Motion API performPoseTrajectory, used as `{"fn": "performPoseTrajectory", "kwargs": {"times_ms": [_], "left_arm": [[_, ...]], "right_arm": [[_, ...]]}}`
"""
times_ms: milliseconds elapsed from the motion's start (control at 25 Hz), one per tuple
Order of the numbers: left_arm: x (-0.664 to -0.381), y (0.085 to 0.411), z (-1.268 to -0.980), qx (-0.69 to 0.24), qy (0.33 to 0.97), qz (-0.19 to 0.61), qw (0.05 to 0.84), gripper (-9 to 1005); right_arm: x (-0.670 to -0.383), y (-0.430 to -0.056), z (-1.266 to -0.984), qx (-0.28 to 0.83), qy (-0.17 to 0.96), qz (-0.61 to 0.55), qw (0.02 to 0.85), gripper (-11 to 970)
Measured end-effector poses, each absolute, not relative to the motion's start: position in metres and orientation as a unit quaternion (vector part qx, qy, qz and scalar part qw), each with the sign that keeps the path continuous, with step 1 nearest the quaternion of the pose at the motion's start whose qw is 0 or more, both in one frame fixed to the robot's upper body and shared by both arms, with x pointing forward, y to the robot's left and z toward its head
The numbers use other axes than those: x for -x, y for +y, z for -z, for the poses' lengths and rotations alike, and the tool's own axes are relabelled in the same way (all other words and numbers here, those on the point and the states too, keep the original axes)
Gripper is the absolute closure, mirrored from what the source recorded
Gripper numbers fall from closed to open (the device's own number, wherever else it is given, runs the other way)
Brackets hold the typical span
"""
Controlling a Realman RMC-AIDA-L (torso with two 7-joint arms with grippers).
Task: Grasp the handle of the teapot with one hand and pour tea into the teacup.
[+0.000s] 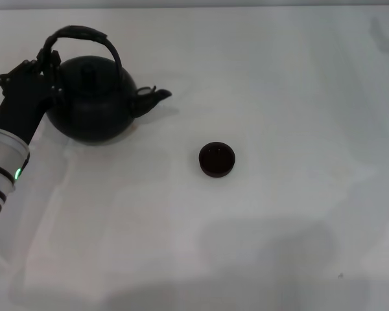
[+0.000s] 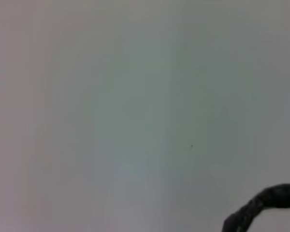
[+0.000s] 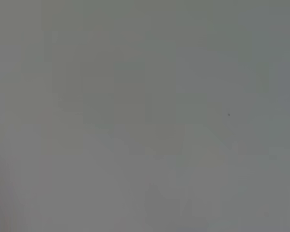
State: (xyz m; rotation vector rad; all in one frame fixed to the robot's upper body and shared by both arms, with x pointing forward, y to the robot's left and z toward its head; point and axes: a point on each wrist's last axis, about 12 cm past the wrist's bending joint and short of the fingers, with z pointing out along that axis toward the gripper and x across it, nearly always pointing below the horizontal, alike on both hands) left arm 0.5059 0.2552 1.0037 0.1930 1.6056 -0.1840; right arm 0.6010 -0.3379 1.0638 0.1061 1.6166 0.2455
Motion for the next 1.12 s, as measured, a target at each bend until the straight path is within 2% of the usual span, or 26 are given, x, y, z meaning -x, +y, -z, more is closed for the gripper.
{"fn": "performPoseTrajectory", "kwargs": {"times_ms": [280, 680, 880, 1120], "left_arm": [[-0.503, 0.256, -1.002, -0.083, 0.719, 0.082, 0.685, 840], [-0.496, 0.256, -1.000, -0.083, 0.720, 0.086, 0.684, 476], [-0.480, 0.265, -1.001, -0.058, 0.701, 0.084, 0.706, 270], [-0.462, 0.293, -1.001, 0.018, 0.688, 0.045, 0.724, 161]], "right_arm": [[-0.601, -0.338, -1.064, -0.047, 0.721, -0.109, 0.683, 119], [-0.601, -0.338, -1.065, -0.047, 0.719, -0.109, 0.684, 118], [-0.601, -0.338, -1.065, -0.047, 0.719, -0.110, 0.684, 118], [-0.600, -0.338, -1.063, -0.043, 0.722, -0.106, 0.683, 118]]}}
